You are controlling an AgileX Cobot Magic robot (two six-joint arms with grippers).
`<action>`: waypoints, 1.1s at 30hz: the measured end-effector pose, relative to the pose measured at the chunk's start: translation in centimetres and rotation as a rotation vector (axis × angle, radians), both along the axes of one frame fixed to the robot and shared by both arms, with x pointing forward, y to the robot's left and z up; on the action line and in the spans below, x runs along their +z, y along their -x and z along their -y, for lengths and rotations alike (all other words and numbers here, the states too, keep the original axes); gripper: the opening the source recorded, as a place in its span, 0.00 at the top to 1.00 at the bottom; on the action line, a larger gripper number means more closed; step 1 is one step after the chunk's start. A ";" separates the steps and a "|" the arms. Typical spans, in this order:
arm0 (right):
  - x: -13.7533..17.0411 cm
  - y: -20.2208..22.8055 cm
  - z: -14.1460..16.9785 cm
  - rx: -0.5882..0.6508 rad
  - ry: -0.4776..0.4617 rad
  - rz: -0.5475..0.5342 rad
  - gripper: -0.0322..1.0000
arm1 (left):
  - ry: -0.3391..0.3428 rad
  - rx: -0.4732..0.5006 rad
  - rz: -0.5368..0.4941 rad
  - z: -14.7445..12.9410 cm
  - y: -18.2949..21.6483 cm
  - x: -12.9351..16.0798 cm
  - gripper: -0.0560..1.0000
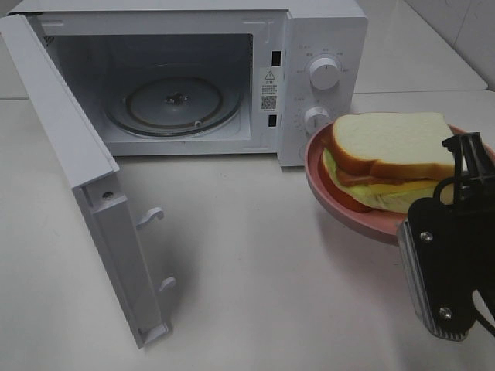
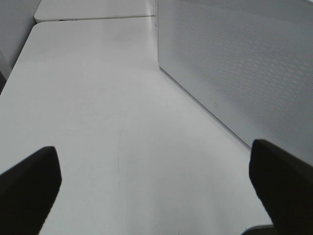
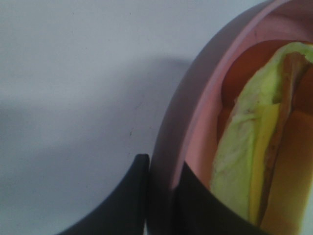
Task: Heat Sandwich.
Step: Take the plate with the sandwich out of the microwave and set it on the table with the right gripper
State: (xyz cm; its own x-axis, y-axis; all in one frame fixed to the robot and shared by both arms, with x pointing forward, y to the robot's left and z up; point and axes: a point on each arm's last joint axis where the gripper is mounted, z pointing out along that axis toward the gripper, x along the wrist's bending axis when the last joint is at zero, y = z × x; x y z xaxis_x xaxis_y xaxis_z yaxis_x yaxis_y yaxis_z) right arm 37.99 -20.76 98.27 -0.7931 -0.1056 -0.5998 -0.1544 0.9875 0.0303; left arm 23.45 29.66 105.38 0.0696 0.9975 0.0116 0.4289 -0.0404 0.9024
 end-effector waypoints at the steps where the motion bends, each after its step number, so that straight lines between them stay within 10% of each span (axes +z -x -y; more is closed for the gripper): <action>1: 0.0 0.0 0.1 -0.017 0.004 -0.005 0.87 | 0.000 0.000 0.000 0.0 0.0 0.0 0.01; 33: 0.1 0.5 3.8 -0.787 -0.056 0.030 0.87 | 0.000 0.000 0.000 0.0 0.0 0.0 0.01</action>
State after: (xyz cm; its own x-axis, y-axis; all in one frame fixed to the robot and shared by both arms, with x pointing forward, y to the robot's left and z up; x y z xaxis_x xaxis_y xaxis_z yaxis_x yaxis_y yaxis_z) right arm 37.51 -24.60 98.37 -0.6056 0.5114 -0.6096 0.5878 0.8039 0.0904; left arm 23.45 29.66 105.38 0.0696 0.9975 0.0116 0.4289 -0.0404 0.9024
